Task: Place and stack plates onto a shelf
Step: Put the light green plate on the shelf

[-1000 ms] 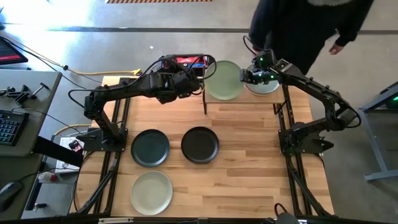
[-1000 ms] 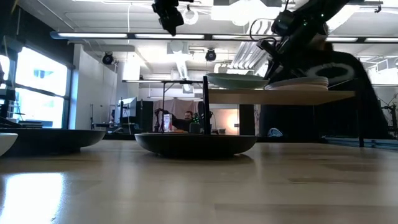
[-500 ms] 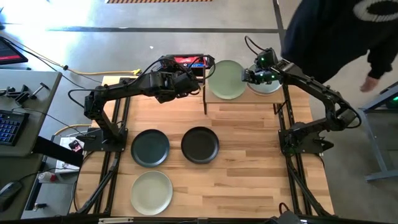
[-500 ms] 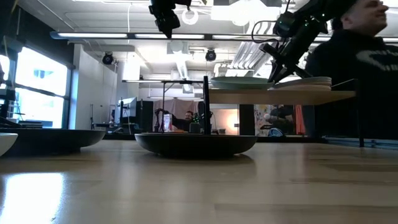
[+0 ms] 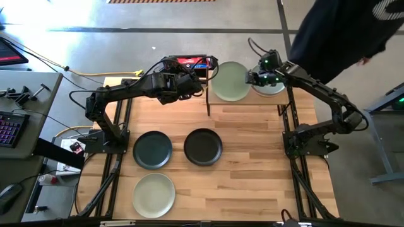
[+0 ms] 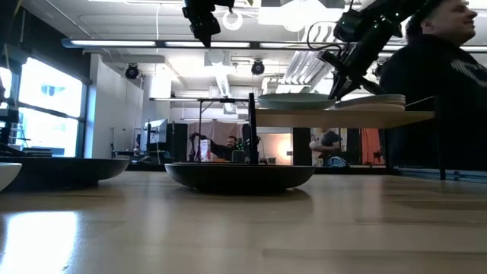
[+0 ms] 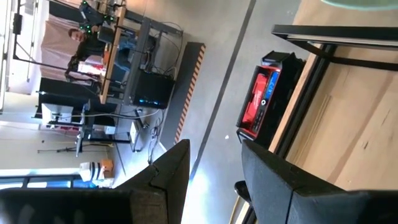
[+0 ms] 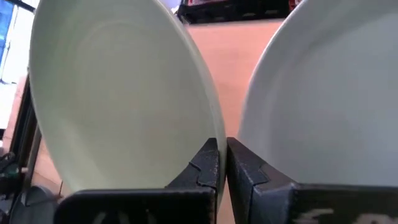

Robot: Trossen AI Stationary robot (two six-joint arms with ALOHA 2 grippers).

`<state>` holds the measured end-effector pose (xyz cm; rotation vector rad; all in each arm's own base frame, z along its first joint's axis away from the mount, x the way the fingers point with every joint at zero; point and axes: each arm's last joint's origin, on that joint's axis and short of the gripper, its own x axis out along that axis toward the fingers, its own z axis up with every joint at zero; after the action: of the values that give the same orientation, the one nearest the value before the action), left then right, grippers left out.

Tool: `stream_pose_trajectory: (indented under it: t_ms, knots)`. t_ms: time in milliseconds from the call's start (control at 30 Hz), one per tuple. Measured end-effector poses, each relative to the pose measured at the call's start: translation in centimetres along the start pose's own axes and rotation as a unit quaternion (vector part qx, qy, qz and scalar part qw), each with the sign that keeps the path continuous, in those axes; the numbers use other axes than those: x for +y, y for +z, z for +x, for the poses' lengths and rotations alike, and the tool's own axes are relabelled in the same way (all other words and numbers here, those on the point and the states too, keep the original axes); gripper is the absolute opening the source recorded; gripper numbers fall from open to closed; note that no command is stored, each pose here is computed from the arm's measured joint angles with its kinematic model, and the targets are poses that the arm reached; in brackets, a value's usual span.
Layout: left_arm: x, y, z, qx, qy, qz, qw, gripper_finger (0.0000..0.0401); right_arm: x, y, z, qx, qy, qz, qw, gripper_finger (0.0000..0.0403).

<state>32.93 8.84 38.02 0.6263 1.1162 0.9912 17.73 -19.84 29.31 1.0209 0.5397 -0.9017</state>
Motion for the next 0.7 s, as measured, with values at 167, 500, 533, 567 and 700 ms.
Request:
stream_pose_trajectory:
  t_ms: [167, 500, 533, 567, 700]
  knots:
    - [0.00, 0.00, 0.00, 0.000, 0.000, 0.000, 1.000, 0.0135, 0.58, -0.42, 0.13, -0.007, -0.008, -0.001, 1.000, 0.0000]
    - [-0.03, 0.01, 0.00, -0.002, -0.006, 0.000, 1.000, 0.0135, 0.51, 0.11, 0.07, -0.032, -0.009, 0.001, 0.999, 0.0000]
    - [-0.04, 0.01, 0.00, -0.002, -0.007, 0.000, 1.000, 0.0135, 0.54, 0.11, 0.08, -0.030, -0.004, 0.001, 1.000, 0.0000]
    - [-0.05, 0.02, 0.00, -0.002, -0.009, 0.000, 1.000, 0.0135, 0.57, 0.11, 0.08, -0.029, -0.002, 0.000, 1.000, 0.0000]
    - [-0.06, 0.02, 0.00, -0.003, -0.010, 0.000, 1.000, 0.0135, 0.62, 0.03, 0.09, -0.027, -0.001, 0.003, 1.000, 0.0000]
